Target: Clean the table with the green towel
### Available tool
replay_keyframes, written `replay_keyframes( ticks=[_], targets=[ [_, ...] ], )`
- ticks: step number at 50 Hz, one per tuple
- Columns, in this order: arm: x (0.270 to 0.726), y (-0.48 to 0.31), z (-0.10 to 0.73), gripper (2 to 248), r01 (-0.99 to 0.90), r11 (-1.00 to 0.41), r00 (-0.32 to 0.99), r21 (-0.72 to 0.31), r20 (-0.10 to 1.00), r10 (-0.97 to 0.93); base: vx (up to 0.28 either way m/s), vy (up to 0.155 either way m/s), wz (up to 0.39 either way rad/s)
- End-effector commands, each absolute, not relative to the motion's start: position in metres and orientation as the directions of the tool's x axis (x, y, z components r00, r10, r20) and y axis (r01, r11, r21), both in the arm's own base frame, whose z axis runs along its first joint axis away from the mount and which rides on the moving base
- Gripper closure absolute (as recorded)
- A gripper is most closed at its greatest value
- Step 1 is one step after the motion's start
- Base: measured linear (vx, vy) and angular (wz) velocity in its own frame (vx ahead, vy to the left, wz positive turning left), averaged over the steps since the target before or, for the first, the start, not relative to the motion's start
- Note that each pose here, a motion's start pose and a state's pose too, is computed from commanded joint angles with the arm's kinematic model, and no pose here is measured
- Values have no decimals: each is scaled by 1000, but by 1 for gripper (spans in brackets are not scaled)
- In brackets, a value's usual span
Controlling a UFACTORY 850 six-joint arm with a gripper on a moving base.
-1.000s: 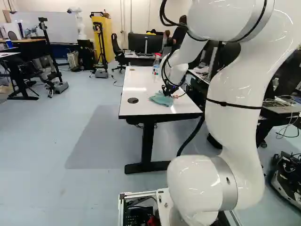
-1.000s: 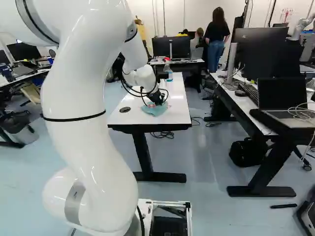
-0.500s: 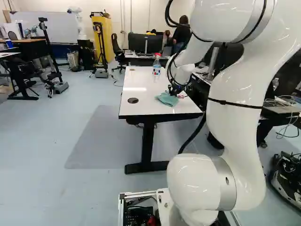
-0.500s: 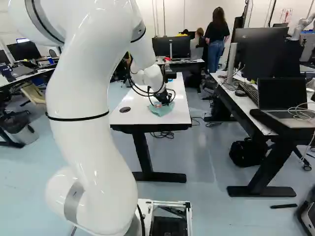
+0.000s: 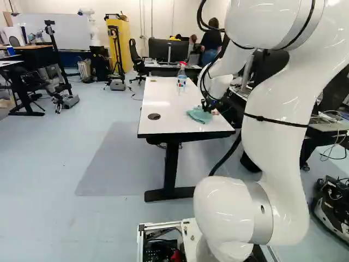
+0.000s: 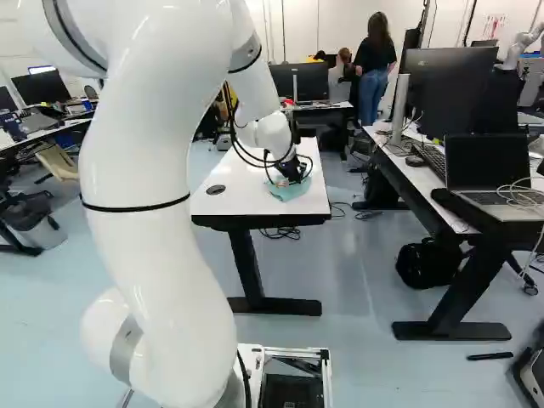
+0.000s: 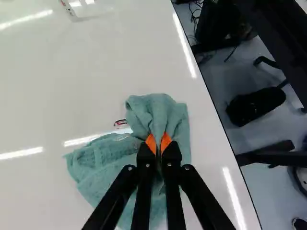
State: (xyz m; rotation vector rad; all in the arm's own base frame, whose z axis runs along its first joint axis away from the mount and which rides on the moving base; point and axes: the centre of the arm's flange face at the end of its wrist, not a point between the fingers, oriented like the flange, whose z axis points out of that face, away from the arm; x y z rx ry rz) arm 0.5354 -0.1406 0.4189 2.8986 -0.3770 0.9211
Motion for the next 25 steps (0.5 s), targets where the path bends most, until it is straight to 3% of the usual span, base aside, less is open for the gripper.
replay_keyframes(
  ticks=[25],
  targets=[
    [514,-115,420,218,-220,-976,804,-1,567,-182,0,0,0]
  ],
)
